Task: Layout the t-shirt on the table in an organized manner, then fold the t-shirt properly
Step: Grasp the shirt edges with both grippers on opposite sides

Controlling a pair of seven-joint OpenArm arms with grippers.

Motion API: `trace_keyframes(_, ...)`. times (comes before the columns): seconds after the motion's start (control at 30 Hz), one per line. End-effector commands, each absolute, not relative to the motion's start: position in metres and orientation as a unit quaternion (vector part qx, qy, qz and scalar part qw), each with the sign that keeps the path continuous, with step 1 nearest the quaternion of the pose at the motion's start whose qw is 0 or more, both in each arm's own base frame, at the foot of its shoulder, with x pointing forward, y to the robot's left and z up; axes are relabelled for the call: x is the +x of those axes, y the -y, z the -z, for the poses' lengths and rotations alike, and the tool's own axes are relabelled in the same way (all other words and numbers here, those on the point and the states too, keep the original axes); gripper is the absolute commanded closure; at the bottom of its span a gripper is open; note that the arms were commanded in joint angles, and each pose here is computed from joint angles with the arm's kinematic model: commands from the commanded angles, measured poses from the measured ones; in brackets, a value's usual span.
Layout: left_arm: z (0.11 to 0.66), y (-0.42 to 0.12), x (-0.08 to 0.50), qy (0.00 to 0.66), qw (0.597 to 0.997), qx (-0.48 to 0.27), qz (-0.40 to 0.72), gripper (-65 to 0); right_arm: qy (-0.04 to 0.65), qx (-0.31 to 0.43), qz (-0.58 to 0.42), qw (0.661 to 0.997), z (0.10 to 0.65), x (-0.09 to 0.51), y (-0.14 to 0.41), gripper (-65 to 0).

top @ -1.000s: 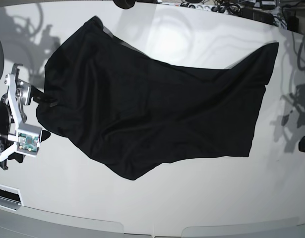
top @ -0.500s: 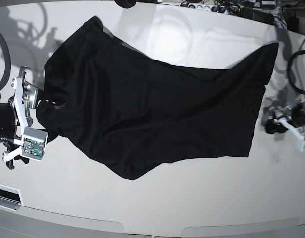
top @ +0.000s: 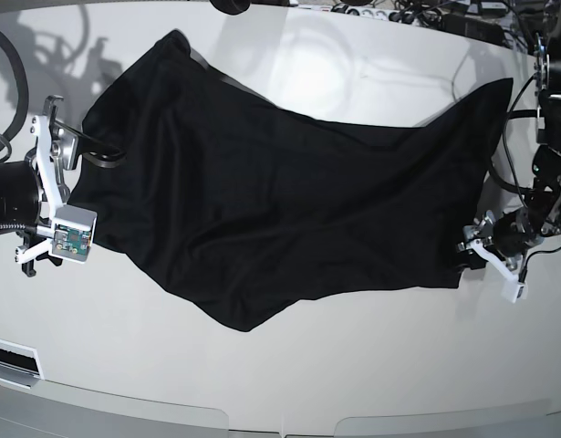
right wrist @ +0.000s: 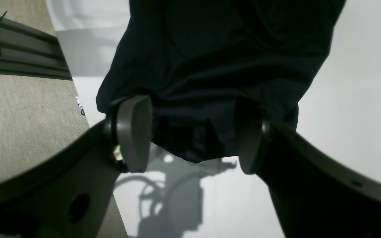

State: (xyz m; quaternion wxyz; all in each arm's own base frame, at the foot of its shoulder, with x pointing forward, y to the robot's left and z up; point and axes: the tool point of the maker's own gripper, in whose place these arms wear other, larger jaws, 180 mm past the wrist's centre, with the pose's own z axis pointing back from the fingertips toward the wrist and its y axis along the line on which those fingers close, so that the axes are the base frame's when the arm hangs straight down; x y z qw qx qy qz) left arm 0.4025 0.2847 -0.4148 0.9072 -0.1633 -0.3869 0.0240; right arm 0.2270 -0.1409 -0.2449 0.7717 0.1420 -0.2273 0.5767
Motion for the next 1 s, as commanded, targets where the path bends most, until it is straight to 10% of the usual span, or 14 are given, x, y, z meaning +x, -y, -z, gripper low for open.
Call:
trace_keyframes(0.0, 0.392, -0.298, 0.418, 0.417, 0.895, -0.154, -0.03, -17.3, 0.248, 0.126, -0.576, 0.769, 0.237, 0.236, 0.142, -40.7)
trace_keyframes(0.07, 0.394, -0.306, 0.418, 0.415, 0.898, -0.139, -0.047, -0.2, 0.271, 0.109, -0.556, 0.778, 0.239, 0.25, 0.142, -40.7)
trace_keyframes(0.5, 0.398, -0.319, 0.417, 0.41, 0.903, -0.107, -0.066, 0.0, 0.293, 0.065, -0.269, 0.915, 0.338, 0.332, 0.171, -36.7)
trace_keyframes(0.7, 0.38, -0.286, 0.416, 0.418, 0.89, -0.178, 0.038, 0.0, 0.27, 0.175, -0.36, 0.876, 0.354, 0.307, 0.122, 0.0)
trace_keyframes(0.97, 0.368, -0.252, 0.397, 0.36, 0.893, -0.254, 0.093, 0.0, 0.209, 0.245, -0.394, 0.861, 0.355, 0.274, 0.106, 0.0)
